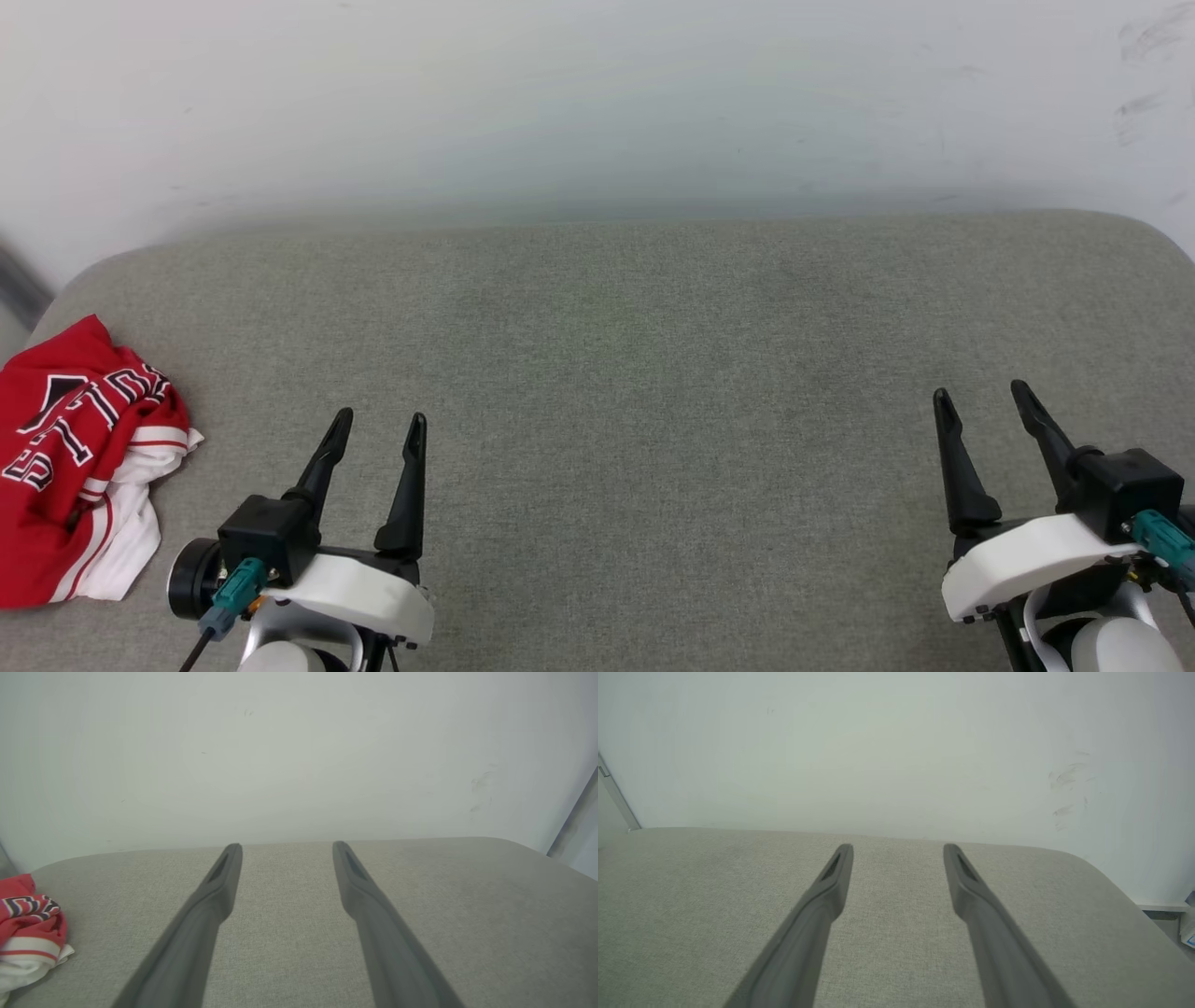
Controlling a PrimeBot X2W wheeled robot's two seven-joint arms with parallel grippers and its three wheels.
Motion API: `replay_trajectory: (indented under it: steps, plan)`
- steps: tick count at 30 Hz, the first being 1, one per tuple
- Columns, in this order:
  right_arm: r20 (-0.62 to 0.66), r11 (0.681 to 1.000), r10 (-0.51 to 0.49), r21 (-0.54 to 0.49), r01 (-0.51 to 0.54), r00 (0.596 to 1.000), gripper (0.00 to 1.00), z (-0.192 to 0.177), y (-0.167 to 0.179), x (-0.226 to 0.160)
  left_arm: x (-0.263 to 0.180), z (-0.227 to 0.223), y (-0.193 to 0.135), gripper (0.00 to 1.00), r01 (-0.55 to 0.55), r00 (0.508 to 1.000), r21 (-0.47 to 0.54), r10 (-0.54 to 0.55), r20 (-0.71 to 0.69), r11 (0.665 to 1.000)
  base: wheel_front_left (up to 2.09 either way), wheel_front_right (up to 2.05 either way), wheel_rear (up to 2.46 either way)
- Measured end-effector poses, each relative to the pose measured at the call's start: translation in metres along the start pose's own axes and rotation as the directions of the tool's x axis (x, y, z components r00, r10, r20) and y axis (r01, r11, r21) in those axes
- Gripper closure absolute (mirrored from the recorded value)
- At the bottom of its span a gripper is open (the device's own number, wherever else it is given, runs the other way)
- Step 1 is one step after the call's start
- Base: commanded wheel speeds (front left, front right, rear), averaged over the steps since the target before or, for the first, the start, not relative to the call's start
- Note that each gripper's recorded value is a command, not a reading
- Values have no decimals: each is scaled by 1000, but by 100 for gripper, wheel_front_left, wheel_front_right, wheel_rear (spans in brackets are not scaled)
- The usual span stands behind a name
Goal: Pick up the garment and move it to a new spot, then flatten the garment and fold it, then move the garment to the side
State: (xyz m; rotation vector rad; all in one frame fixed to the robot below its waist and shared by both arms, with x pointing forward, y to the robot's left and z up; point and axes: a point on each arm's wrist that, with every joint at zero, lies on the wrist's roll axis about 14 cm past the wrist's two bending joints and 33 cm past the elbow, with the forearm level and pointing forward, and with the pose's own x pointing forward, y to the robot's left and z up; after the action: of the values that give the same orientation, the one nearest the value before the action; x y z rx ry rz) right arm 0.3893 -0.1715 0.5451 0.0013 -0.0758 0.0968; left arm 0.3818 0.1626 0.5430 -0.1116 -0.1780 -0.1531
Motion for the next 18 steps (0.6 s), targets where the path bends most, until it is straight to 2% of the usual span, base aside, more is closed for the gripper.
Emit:
replay_trajectory:
  steps: [6,18]
  plan:
    - [-4,1000,1,-30,-1,1000,0,-1,0,0,-1,-2,0,0,4,1000,21,-4,-3,1000,0,0,0]
    - [-11,1000,22,-12,-22,1000,0,-5,7,5,-6,-2,13,0,-42,999,5,42,-4,999,0,0,0]
